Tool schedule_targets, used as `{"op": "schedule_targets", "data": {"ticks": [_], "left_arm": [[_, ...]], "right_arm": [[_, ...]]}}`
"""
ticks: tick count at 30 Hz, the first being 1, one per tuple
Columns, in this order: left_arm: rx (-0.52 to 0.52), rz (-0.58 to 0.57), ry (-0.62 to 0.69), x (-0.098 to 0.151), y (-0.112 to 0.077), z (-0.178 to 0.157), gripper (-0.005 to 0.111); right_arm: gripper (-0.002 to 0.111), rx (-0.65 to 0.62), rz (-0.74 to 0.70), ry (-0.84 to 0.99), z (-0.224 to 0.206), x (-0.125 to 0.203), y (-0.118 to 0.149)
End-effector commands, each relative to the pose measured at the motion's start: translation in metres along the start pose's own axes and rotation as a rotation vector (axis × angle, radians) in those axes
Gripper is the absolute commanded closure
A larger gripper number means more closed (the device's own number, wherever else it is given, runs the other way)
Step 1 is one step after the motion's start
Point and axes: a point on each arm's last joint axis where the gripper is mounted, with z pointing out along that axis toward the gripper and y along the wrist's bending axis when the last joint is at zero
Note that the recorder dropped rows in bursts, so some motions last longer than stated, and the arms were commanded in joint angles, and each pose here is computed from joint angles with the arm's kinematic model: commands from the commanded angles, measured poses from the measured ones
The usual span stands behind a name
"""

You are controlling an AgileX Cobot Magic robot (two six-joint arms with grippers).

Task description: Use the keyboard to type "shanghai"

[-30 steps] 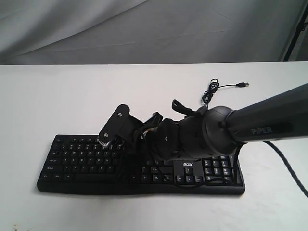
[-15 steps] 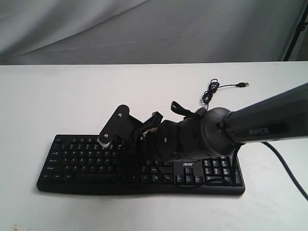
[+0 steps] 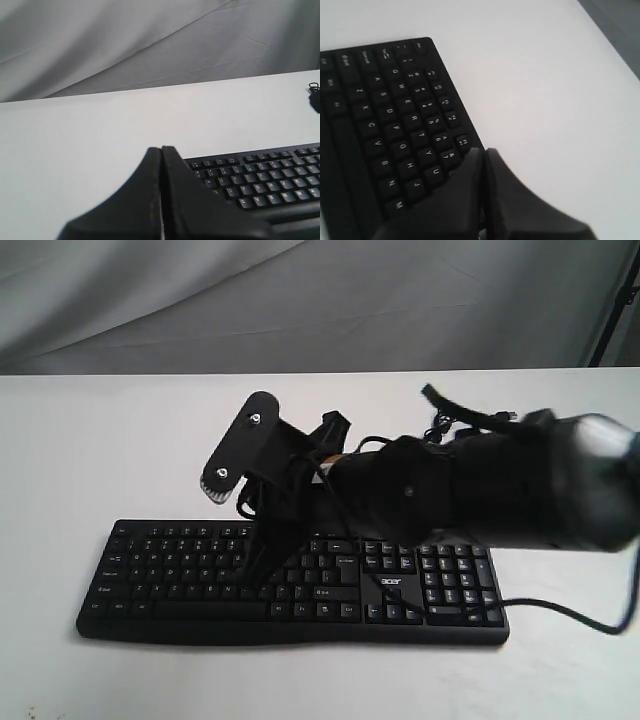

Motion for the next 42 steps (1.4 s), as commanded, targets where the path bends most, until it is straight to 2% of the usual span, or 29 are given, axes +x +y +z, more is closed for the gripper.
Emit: {"op": "schedule_targets", "data": {"ticks": [1,4,8,14,18,25,34,37,40,42], "left_arm": [[0.004,-0.001,-0.004,0.001,0.000,0.000,0.107],[0.004,-0.001,-0.004,0.001,0.000,0.000,0.107],[0.004,-0.001,-0.004,0.001,0.000,0.000,0.107],[0.004,-0.001,-0.004,0.001,0.000,0.000,0.107],[0.004,-0.001,-0.004,0.001,0.000,0.000,0.107],[0.004,-0.001,-0.004,0.001,0.000,0.000,0.107],[0.004,-0.001,-0.004,0.001,0.000,0.000,0.107],[0.004,-0.001,-0.004,0.001,0.000,0.000,0.107],[0.004,-0.001,-0.004,0.001,0.000,0.000,0.107],[0.004,-0.001,-0.004,0.001,0.000,0.000,0.107]], "right_arm": [[0.108,-0.004,-0.019,-0.040,-0.047,0.006,0.012],[0.108,0.000,0.015,-0.055,-0.076,0.023,0.025],[0.108,-0.024,0.018,-0.005,-0.103,0.064,0.042],[0.108,0.010,0.011,0.030,-0.117,0.100,0.050],[0.108,0.075,0.036,-0.020,-0.124,0.100,0.045],[0.108,0.111,0.055,-0.137,-0.148,0.087,0.038],[0.108,0.185,0.065,-0.395,-0.208,0.069,0.028],[0.108,0.216,0.082,-0.451,-0.230,0.071,0.023],[0.108,0.228,0.114,-0.434,-0.247,0.082,0.020],[0.108,0.245,0.193,-0.422,-0.259,0.090,0.018]]}}
